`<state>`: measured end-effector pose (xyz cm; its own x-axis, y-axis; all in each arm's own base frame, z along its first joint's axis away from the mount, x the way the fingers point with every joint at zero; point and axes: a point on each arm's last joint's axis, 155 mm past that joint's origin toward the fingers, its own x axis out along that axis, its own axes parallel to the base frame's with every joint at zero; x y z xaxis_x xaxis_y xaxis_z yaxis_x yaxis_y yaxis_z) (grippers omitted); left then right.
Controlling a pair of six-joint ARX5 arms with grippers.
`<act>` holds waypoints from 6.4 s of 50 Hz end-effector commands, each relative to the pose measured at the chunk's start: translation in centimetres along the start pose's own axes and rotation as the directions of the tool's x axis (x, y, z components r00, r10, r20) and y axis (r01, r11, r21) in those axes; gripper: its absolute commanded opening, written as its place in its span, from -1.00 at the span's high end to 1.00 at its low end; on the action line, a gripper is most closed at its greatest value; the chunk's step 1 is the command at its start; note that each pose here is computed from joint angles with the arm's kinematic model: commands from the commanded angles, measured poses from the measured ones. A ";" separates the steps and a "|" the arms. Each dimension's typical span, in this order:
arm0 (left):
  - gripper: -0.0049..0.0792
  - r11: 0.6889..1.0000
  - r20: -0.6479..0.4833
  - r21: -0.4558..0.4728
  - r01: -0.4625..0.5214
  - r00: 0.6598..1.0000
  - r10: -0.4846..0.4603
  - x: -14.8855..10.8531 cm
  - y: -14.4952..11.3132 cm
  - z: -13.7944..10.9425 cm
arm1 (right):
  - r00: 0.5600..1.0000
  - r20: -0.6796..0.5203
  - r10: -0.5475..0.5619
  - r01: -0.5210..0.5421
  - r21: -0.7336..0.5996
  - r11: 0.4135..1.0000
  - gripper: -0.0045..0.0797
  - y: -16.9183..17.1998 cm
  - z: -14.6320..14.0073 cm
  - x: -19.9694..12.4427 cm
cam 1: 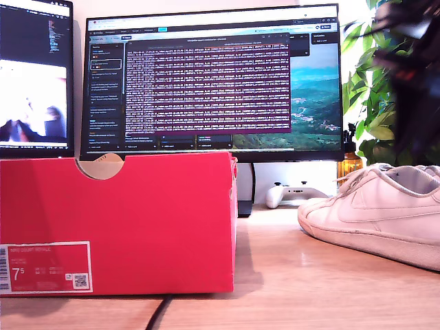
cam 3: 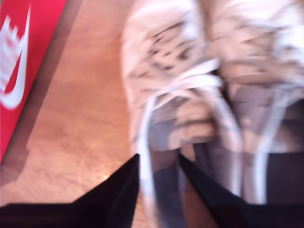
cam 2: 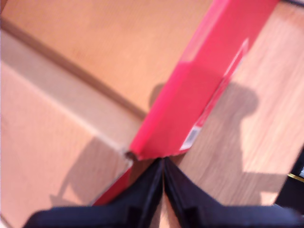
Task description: Pack the white shoes by picking the first shoe and placing it inside the red shoebox, left side, then picking and rotating the second shoe and placing it in the shoebox
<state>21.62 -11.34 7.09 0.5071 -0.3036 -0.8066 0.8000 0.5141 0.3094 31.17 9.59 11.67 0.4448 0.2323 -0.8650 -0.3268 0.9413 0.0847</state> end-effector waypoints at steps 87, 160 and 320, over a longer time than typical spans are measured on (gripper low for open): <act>0.93 1.000 0.030 -0.001 -0.008 1.000 0.008 -0.2 0.4 1.0 | 0.980 -0.022 0.198 -0.195 0.104 0.975 0.92 10.8 8.0 -2.5; 0.93 0.999 0.039 0.000 -0.032 0.999 0.032 -0.3 0.9 1.2 | 0.829 0.256 0.498 -0.557 0.290 0.778 0.92 31.8 13.8 1.5; 0.93 1.000 0.043 0.010 -0.016 0.999 0.016 -0.2 0.4 1.4 | 0.886 -0.223 -0.407 0.424 0.742 0.519 -0.34 -1.3 7.8 -4.9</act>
<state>21.98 -11.74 7.47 0.5238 -0.3142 -0.7918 0.7966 0.5100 0.3246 36.84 10.56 19.36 0.3451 -0.2151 -0.9136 0.6133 0.7885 0.0460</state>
